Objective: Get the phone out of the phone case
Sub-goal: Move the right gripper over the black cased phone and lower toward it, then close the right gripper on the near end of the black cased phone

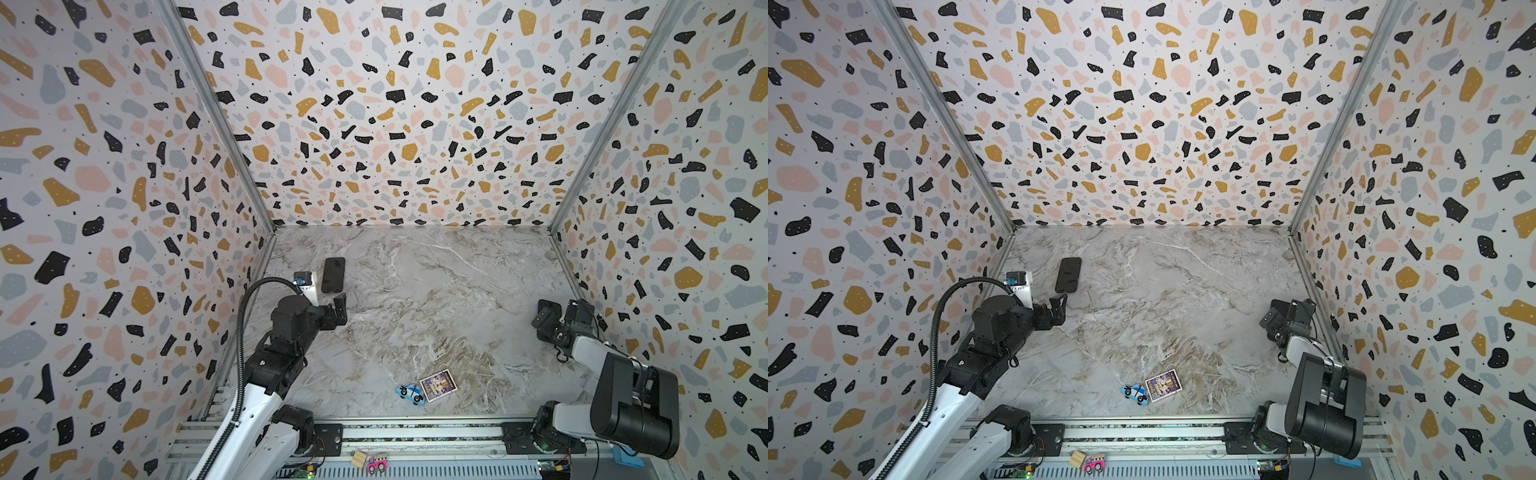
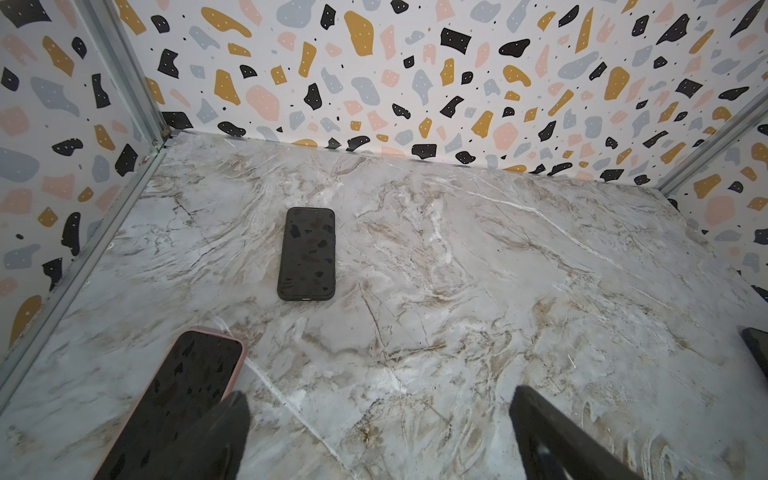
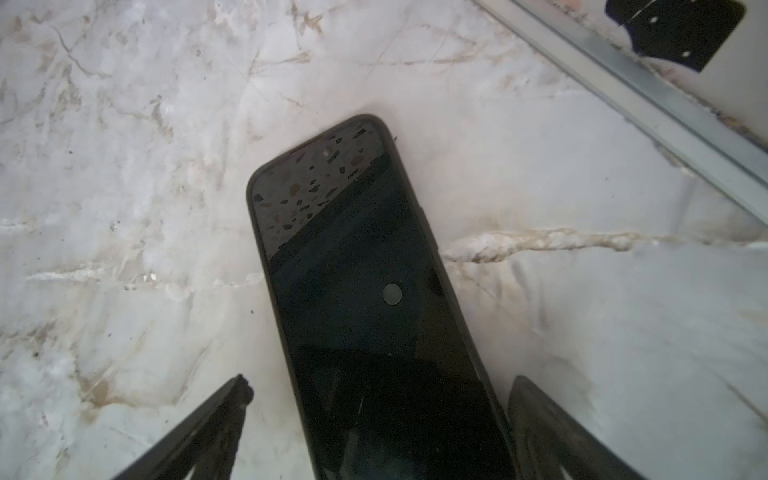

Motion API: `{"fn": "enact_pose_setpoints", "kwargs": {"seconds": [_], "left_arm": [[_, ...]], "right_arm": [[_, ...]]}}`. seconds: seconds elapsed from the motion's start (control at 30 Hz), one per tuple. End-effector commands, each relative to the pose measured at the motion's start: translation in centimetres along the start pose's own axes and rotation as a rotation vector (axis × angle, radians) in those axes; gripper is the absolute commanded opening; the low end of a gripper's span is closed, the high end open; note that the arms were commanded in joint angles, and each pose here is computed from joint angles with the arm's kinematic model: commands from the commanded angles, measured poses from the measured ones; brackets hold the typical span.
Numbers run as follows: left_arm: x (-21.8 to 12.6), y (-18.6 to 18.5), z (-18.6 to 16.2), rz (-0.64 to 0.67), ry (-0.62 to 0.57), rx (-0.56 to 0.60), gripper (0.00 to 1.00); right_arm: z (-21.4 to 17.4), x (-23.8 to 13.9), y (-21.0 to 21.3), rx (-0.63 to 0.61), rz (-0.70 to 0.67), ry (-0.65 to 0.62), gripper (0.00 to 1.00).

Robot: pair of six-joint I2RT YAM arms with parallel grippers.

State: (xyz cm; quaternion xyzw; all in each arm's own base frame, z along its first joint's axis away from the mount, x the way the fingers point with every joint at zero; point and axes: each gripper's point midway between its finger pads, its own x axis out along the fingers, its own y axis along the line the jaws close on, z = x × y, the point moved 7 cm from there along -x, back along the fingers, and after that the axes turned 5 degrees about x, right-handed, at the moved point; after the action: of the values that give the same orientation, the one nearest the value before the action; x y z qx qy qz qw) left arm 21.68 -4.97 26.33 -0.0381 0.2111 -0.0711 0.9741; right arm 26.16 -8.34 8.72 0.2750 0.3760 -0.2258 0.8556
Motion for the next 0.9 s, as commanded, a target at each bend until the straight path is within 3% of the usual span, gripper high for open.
{"fn": "enact_pose_setpoints", "kwargs": {"seconds": [0.0, 0.87], "left_arm": [[-0.1, -0.1, -0.2, -0.010, -0.011, 0.015, 0.99], [-0.4, -0.5, -0.4, -0.059, -0.016, 0.016, 1.00]], "right_arm": [[0.2, -0.1, 0.9, -0.049, -0.017, 0.017, 0.99], [0.7, 1.3, 2.2, -0.164, -0.162, 0.079, 0.99]]}}
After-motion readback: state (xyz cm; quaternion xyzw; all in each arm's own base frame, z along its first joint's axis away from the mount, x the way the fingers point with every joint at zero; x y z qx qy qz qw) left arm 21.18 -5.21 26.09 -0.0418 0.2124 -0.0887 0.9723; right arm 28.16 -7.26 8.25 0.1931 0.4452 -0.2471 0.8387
